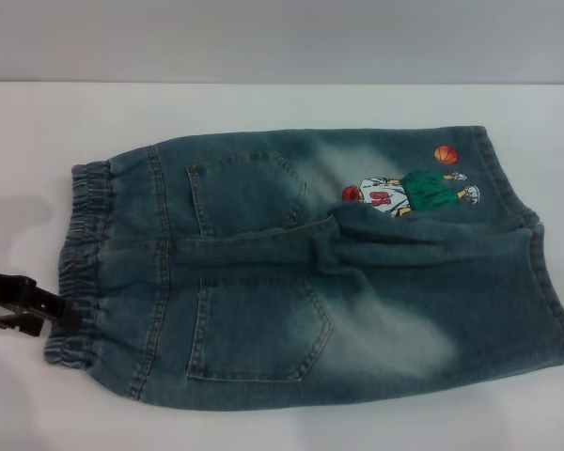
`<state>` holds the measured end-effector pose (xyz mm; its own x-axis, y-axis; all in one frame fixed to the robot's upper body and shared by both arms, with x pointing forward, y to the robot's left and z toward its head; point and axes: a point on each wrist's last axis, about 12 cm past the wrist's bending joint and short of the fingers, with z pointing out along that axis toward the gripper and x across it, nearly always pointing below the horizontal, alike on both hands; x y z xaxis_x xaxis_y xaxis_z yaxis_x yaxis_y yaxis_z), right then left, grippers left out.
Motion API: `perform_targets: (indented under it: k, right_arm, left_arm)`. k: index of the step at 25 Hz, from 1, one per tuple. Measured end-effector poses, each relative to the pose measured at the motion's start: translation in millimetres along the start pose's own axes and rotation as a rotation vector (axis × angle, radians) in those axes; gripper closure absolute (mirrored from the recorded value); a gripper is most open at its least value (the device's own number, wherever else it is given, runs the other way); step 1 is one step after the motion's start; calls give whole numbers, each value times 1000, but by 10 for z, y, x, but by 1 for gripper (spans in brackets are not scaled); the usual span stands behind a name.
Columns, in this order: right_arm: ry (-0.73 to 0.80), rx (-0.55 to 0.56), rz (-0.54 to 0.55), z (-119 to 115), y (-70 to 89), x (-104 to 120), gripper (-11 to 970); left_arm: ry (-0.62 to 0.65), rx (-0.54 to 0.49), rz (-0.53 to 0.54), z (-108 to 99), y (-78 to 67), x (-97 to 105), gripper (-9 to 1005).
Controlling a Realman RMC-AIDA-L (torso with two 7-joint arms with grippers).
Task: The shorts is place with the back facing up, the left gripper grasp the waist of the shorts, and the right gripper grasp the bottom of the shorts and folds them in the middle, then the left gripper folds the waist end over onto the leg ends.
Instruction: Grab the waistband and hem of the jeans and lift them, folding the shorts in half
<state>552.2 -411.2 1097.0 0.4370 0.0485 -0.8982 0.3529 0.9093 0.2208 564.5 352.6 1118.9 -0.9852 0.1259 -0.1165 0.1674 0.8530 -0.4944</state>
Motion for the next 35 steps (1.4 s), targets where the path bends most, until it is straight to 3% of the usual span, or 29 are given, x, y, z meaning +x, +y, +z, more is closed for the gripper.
perform_targets:
  k: [11, 35]
  right_arm:
    - [-13, -18, -4, 47, 25, -24, 358]
    - [-16, -52, -10, 78, 82, -35, 359]
  left_arm:
    - [39, 27, -6, 22, -57, 17, 320]
    - [41, 5, -4, 48, -4, 53, 324]
